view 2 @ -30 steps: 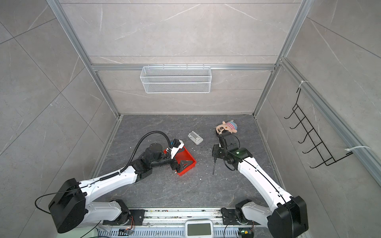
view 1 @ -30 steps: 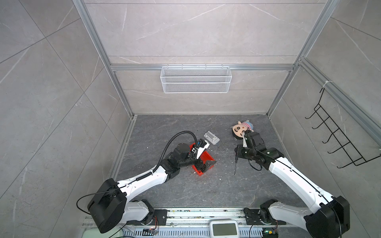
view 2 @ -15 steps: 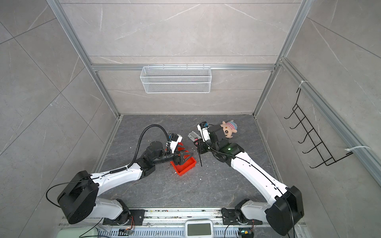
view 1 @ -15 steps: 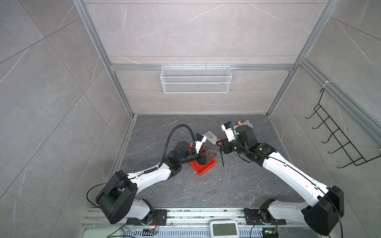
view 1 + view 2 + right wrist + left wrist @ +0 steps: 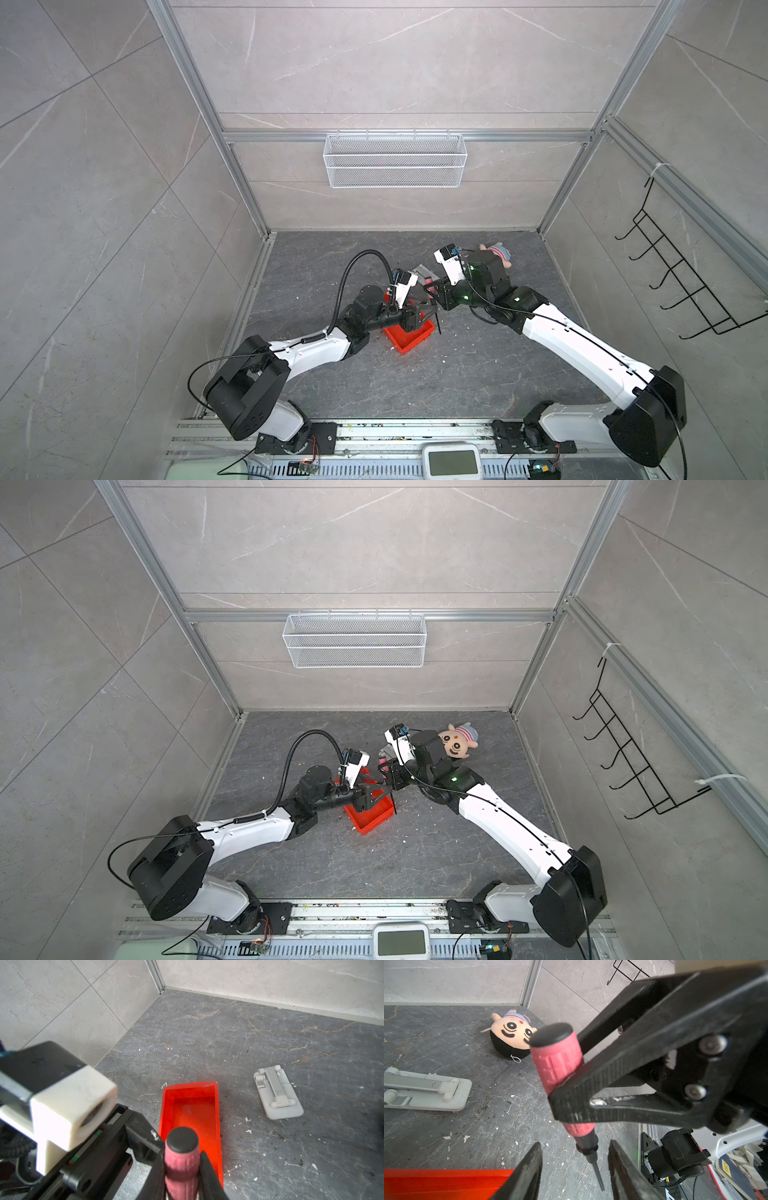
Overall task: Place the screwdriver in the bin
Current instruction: 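Close the left gripper on the screwdriver handle while the right gripper releases it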
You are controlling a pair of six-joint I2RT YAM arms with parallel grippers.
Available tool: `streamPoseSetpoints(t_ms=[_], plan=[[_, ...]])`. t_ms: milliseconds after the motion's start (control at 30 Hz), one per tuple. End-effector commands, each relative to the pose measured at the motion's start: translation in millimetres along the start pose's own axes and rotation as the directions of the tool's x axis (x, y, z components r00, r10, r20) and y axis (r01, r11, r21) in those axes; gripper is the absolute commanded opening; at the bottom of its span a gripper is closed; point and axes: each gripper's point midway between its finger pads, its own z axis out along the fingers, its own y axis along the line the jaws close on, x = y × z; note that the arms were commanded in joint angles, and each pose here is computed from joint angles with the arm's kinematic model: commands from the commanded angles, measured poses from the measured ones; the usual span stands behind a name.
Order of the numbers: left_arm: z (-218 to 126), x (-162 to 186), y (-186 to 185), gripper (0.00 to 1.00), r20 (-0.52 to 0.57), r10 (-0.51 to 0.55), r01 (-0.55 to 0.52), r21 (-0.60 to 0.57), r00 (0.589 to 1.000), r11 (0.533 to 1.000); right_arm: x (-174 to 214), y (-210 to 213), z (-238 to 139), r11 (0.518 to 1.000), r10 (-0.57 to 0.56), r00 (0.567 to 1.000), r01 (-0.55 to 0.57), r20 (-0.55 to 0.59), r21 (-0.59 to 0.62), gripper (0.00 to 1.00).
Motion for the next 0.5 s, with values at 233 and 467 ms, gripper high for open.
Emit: streamPoseSetpoints(t_ms=[233,467], plan=[[4.6,-32.5,-7.5,0.29,0.094,0.041,-0.044,0.026,0.995,0.999,-5.5,12.1,-2.5,0.998,-0.014,0.999,0.016,0.030,-0.055,0.00],[3.5,-37.1,-2.8,0.00,0.111,0.038,-0.038,-0.008,0.993,0.999,0.9,11.4,-1.9,0.998,-0.017,1.000,0.017,0.012,-0.056,0.00]])
